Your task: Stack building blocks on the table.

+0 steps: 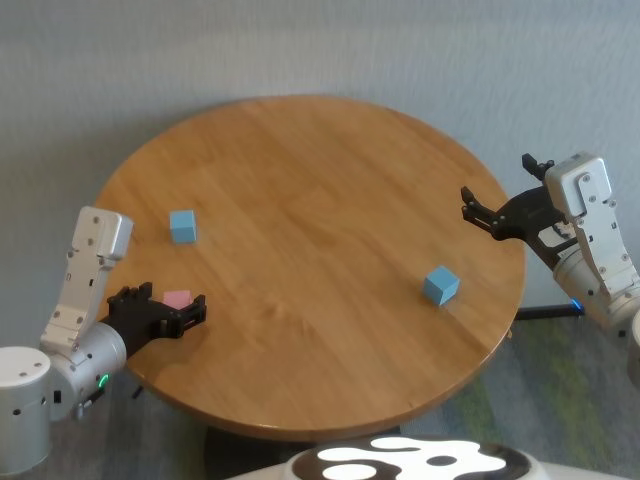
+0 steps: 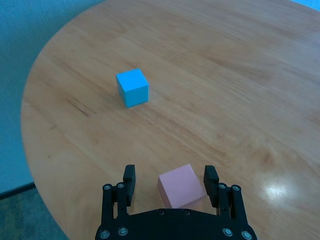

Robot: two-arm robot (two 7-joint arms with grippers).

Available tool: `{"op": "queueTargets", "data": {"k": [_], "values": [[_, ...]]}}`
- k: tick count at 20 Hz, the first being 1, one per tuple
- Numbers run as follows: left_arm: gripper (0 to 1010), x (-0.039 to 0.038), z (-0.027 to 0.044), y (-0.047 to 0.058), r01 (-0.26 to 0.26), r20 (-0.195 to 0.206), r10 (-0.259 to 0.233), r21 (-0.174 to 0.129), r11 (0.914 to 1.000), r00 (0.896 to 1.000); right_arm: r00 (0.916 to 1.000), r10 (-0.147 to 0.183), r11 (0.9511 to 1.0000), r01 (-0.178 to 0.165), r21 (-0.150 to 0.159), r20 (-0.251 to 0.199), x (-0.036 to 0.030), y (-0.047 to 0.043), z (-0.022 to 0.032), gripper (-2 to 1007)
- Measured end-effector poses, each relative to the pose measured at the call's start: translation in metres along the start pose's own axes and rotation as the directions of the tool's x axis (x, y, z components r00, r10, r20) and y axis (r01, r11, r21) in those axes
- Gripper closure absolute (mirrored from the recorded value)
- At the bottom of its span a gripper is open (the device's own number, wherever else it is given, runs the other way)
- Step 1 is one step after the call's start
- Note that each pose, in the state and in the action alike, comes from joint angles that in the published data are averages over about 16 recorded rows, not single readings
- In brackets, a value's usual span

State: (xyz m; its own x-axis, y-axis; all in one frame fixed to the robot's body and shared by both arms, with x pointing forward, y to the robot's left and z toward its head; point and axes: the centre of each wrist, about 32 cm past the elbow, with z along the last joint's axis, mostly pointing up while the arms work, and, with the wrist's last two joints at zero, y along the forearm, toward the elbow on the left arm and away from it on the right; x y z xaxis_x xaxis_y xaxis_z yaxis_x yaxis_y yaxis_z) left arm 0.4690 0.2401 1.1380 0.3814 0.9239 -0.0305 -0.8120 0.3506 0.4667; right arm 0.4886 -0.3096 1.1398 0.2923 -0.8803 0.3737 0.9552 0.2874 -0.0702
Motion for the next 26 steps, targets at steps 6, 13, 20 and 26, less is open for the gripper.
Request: {"op": "queueTargets", "data": {"k": [6, 13, 20, 26], "values": [[289, -0.0001, 0.0, 0.0001, 0.002, -0.001, -0.002, 0.0, 1.0, 1.0, 1.0, 0.0, 1.0, 0.0, 0.0, 0.0, 0.0, 0.0, 0.0, 0], [491, 0.0, 0.0, 0.0002, 0.002, -0.002, -0.002, 0.0, 1.0, 1.0, 1.0, 0.0, 1.0, 0.0, 0.0, 0.0, 0.0, 0.0, 0.0, 0], [599, -0.0001, 0.0001, 0.0003, 0.003, -0.002, -0.003, -0.001, 1.0, 1.0, 1.0, 0.0, 1.0, 0.0, 0.0, 0.0, 0.0, 0.0, 0.0, 0], [614, -0.0001, 0.0002, 0.0003, 0.003, -0.003, -0.003, -0.001, 1.0, 1.0, 1.0, 0.0, 1.0, 0.0, 0.0, 0.0, 0.0, 0.0, 0.0, 0]]}}
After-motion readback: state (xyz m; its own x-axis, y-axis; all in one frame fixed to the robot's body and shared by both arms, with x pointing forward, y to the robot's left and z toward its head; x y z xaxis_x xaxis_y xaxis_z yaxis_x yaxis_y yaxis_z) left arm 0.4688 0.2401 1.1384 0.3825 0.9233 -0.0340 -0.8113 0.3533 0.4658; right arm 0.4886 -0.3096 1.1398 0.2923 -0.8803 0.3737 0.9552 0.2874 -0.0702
